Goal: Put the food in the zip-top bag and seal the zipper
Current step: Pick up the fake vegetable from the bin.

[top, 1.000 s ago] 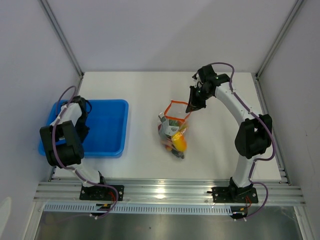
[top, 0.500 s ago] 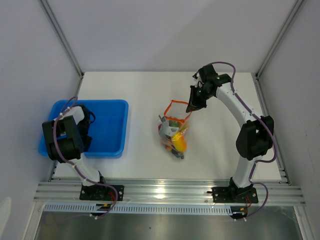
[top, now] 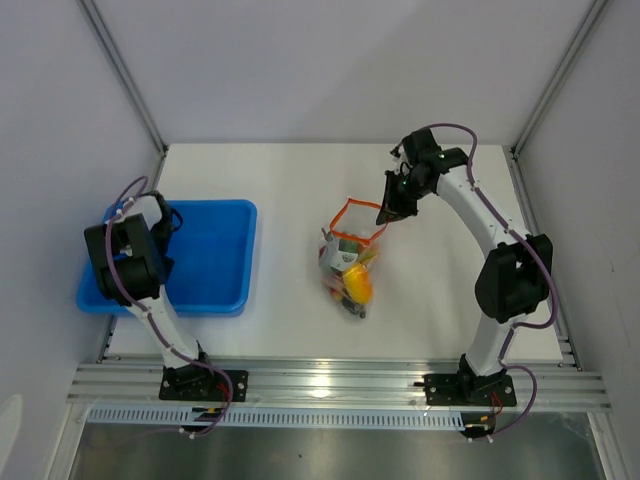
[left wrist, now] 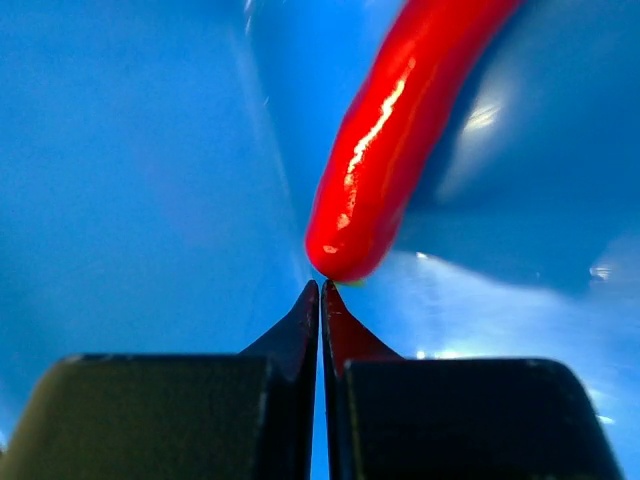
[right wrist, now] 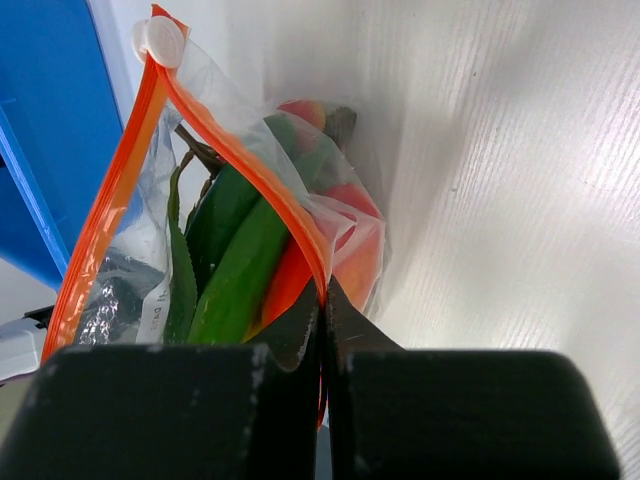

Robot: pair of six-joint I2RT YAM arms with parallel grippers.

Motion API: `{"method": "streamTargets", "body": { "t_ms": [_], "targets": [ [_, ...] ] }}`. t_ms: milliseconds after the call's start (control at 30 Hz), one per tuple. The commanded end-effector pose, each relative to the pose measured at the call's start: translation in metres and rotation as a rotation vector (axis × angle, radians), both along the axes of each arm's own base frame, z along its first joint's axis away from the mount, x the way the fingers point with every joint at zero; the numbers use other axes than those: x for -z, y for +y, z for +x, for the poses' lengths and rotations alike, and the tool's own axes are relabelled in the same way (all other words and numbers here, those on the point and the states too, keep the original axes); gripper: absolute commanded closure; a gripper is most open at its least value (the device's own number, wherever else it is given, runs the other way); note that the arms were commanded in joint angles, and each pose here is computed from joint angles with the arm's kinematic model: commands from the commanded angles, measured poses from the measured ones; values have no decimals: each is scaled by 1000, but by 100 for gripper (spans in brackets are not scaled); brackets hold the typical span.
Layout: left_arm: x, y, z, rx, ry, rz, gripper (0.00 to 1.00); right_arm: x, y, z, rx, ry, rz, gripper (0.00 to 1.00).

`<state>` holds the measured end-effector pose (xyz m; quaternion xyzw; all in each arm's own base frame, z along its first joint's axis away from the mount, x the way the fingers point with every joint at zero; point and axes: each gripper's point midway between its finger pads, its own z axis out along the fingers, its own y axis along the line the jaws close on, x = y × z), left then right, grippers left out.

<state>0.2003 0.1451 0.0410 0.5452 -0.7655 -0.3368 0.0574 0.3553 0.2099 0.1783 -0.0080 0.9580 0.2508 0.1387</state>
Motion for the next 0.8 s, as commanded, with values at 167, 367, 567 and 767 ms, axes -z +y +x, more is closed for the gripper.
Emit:
{"method": "streamTargets", "body": {
  "t_ms": [167, 367, 567, 767],
  "targets": [
    [-43, 24, 84, 186, -207, 87, 99, -22, 0, 0, -4, -67, 18, 100],
    [-68, 6, 90, 296, -273, 100, 93, -24, 7, 2, -14, -78, 25, 100],
    [-67, 10, 49, 241, -188, 114, 6, -19, 13, -1, -25, -68, 26, 100],
    [-52, 30, 31, 236, -139, 92, 6, -18, 14, -2, -36, -63, 24, 100]
  ]
}}
